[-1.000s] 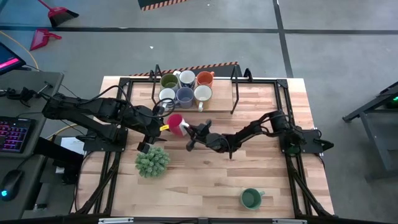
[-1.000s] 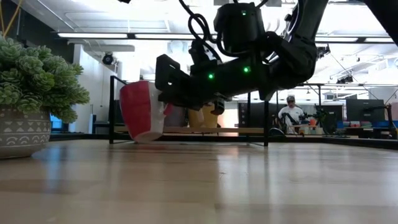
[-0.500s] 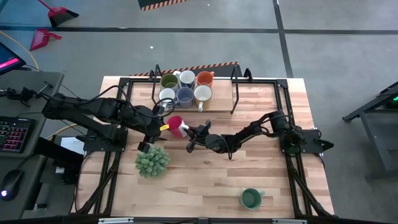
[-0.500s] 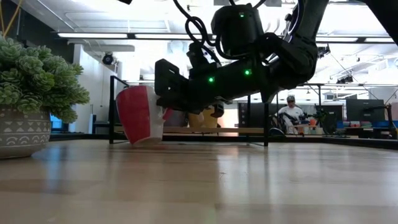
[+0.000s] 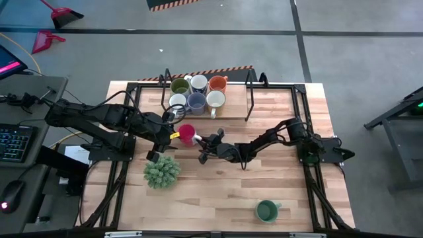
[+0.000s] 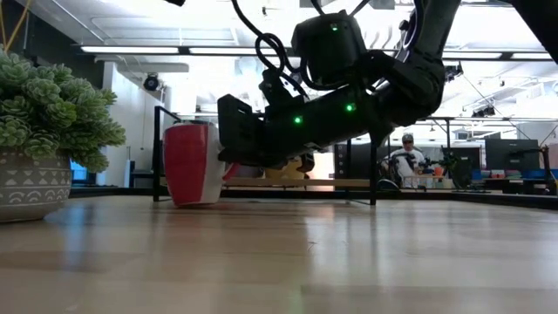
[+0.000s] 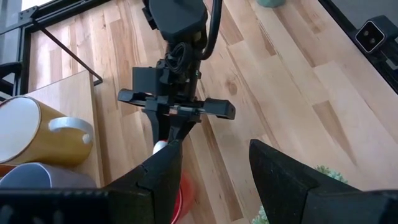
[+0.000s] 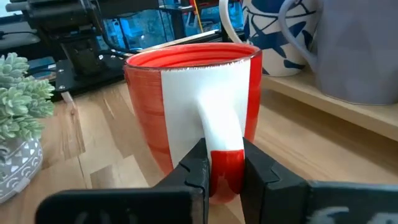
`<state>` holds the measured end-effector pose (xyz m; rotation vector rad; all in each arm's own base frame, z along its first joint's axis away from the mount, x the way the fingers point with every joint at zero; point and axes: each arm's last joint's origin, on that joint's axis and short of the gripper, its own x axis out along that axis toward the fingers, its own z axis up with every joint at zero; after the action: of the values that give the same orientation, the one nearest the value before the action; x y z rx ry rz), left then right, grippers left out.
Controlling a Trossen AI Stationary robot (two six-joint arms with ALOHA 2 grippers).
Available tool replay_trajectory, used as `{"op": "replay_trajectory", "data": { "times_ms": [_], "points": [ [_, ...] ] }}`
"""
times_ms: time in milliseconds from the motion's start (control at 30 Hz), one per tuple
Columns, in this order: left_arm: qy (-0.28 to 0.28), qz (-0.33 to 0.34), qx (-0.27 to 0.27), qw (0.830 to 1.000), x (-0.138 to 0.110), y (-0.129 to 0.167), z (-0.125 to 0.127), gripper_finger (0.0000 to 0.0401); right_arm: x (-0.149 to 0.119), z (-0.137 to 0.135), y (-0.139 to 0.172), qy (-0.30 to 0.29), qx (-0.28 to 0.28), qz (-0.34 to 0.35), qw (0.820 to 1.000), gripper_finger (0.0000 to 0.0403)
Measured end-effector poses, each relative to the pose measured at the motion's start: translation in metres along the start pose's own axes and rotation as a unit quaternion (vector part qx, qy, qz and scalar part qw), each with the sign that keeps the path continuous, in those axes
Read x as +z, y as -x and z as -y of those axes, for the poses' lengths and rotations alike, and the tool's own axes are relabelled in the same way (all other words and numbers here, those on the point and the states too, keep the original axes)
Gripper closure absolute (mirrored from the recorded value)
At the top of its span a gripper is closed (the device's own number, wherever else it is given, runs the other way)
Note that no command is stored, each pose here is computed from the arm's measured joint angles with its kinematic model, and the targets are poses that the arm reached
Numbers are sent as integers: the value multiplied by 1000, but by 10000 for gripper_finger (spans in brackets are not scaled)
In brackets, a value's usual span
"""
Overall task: Place coffee mugs
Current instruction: Put the red mug on the shelf
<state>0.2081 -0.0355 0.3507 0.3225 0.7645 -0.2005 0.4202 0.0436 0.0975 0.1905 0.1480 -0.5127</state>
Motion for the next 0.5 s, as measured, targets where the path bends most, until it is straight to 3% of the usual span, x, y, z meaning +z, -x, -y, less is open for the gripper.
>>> {"op": "replay_trajectory", "data": {
  "times_ms": [500],
  "points": [
    [1, 0, 0, 1000, 0, 0, 0, 224, 1, -1, 0, -33, 3, 6, 999, 291]
  ]
}}
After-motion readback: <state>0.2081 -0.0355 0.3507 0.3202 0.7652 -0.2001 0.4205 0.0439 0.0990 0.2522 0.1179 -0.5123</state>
